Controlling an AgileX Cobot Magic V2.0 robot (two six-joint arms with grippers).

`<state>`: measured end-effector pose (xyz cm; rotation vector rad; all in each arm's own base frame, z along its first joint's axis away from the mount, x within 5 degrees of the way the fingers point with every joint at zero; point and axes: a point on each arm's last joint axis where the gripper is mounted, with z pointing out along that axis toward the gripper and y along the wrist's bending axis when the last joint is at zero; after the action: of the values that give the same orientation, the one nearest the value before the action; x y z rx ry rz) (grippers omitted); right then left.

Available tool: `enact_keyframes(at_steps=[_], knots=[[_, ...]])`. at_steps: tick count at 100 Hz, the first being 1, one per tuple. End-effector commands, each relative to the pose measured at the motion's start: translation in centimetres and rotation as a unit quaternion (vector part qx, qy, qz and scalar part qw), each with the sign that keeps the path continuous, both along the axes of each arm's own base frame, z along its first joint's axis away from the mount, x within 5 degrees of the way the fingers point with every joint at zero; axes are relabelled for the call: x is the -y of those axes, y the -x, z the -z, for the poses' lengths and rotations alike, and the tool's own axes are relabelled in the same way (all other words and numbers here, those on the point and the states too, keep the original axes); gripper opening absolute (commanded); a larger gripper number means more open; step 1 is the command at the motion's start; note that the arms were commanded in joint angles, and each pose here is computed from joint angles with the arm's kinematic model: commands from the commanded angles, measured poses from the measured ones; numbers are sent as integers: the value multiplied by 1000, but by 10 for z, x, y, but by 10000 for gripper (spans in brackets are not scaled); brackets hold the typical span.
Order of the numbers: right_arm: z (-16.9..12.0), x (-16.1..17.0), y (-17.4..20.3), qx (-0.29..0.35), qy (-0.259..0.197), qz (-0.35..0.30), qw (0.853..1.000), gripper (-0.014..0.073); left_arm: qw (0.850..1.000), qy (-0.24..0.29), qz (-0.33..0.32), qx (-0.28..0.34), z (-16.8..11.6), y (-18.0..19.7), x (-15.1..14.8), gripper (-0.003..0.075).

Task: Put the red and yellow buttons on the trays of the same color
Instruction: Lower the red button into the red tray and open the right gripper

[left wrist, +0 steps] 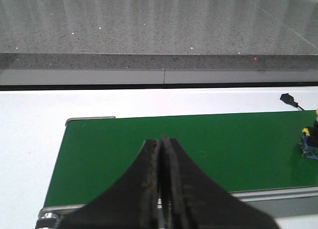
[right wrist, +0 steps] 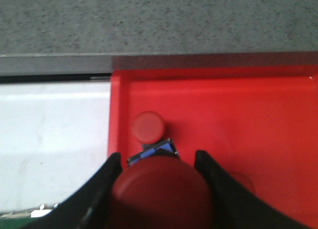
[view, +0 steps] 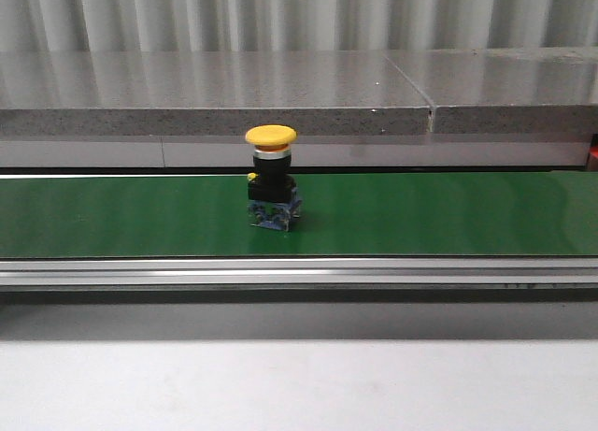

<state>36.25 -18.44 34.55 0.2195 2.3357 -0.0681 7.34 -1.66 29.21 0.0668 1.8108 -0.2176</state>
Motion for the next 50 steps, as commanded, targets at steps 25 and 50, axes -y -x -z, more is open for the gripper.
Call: enact_keyframes(at_steps=[25,50], knots=[[12,40,-40,10,32,12,999,180,999,13,-8,42,-15,-1,-1,-20],[46,52,-59,-12,22,12,1000,180,999,13,-8,42,-15,-1,-1,-20]])
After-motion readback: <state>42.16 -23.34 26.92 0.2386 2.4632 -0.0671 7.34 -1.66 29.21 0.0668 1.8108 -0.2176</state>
